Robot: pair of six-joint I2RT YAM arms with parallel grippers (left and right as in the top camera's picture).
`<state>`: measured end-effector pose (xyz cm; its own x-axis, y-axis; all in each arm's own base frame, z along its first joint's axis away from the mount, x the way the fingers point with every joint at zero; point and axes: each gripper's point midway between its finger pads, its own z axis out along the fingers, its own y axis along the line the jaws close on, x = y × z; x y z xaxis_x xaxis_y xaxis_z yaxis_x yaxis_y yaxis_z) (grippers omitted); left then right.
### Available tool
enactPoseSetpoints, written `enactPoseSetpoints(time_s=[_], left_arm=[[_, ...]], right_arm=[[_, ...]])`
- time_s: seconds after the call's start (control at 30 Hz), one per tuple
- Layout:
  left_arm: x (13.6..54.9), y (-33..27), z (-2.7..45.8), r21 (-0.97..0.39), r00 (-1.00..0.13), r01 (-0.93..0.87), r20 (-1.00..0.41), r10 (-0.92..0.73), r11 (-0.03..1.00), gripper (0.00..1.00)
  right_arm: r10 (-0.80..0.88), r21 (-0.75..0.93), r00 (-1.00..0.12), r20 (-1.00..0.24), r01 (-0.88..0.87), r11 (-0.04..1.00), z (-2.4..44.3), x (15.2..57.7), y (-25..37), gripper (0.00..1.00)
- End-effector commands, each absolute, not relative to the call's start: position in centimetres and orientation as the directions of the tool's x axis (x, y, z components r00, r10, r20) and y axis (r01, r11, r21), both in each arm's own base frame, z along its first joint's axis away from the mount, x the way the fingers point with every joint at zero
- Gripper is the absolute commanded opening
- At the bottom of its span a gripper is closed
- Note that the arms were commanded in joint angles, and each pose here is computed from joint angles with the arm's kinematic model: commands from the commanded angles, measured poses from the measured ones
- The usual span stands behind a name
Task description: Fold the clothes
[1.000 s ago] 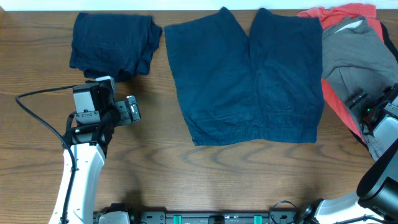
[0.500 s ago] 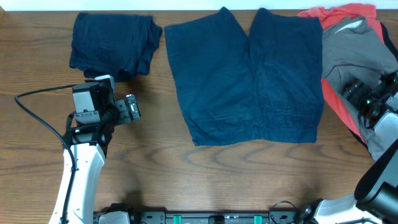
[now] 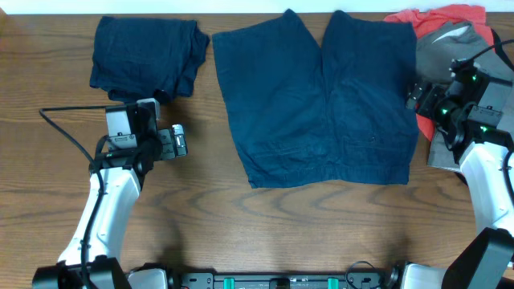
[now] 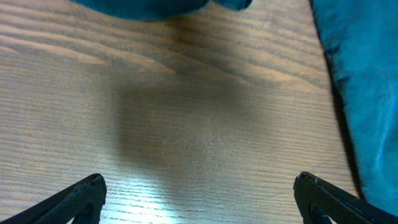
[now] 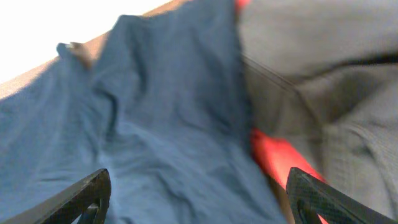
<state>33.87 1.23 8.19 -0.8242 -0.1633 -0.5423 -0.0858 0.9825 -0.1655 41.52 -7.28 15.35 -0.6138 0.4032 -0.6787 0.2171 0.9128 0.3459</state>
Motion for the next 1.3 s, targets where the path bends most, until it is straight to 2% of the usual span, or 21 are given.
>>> enactPoseSetpoints(time_s=[0.0, 0.27, 0.43, 0.67, 1.0, 1.27], left_arm=[[34.6, 1.1, 8.7, -0.166, -0.817, -0.065, -0.558, -0.148, 0.984, 0.98], [35.4, -0.3, 9.5, -0.229, -0.797, -0.003, -0.587, -0.141, 0.973, 0.98], [35.9, -2.3, 9.3, -0.201, -0.79, 0.112, -0.613, -0.036, 0.973, 0.98], [39.0, -6.2, 6.9, -0.187, -0.764, 0.23, -0.642, 0.059, 0.955, 0.98], [44.7, -11.1, 4.8, -0.204, -0.784, 0.317, -0.606, 0.135, 0.926, 0.98], [45.0, -12.3, 3.4, -0.225, -0.804, 0.313, -0.579, 0.132, 0.923, 0.98]], right_arm=[[0.406, 0.323, -0.626, -0.666, 0.248, 0.913, 14.7, 41.1, -8.1, 0.88], [0.281, 0.355, -0.787, -0.55, 0.084, 0.931, 12.2, 39.2, -0.7, 0.88], [0.19, 0.324, -0.845, -0.499, 0.021, 0.946, 10.3, 38.4, 3.2, 0.89], [0.15, 0.324, -0.85, -0.506, -0.025, 0.946, 10.4, 38.4, 5.0, 0.89], [0.149, 0.325, -0.867, -0.476, -0.016, 0.946, 10.0, 37.7, 5.1, 0.88], [0.149, 0.325, -0.866, -0.477, -0.017, 0.946, 10.0, 37.7, 5.1, 0.87]])
